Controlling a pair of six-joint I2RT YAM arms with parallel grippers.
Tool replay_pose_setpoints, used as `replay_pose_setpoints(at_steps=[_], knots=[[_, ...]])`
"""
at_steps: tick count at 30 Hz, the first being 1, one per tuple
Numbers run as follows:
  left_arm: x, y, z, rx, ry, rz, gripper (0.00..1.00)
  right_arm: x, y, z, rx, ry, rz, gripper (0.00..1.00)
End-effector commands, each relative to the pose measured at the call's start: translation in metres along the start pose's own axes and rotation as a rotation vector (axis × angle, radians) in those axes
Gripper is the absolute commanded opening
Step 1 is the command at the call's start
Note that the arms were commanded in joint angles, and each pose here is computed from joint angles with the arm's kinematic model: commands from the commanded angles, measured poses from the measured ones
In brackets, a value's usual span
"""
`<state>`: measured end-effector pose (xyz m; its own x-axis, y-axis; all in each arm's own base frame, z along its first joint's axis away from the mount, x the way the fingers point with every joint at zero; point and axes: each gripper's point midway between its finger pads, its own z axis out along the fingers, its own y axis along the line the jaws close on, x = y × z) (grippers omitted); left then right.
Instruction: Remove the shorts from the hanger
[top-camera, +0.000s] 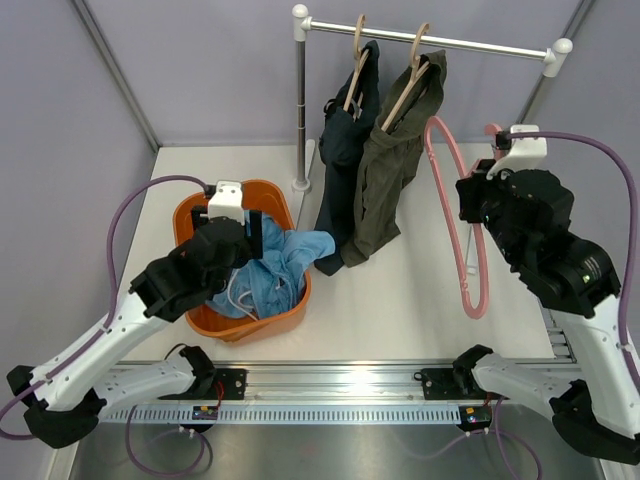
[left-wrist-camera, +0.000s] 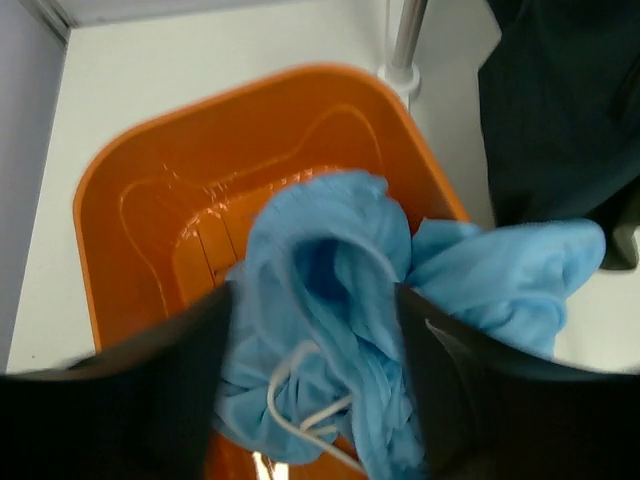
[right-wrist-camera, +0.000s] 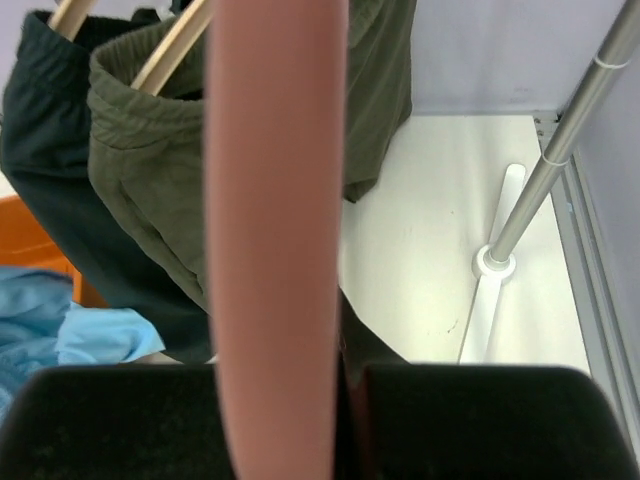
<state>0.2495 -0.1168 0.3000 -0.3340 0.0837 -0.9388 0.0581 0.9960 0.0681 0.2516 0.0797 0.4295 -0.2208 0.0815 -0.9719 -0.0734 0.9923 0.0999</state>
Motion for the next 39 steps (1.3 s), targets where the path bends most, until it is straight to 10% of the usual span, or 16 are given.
replay_pose_setpoints(at_steps=[1,4,39], knots=[[0.023,-0.018,-0.008,0.141,0.081,-0.14,0.83,-0.004,0.002,0.005,-0.032,0.025,-0.036,0.0],[0.032,-0.032,-0.013,0.229,0.094,-0.158,0.99,-0.008,-0.008,0.014,-0.033,0.036,-0.016,0.0],[0.088,-0.033,-0.041,0.43,0.171,0.007,0.99,-0.083,-0.082,0.177,0.152,-0.08,-0.072,0.0]])
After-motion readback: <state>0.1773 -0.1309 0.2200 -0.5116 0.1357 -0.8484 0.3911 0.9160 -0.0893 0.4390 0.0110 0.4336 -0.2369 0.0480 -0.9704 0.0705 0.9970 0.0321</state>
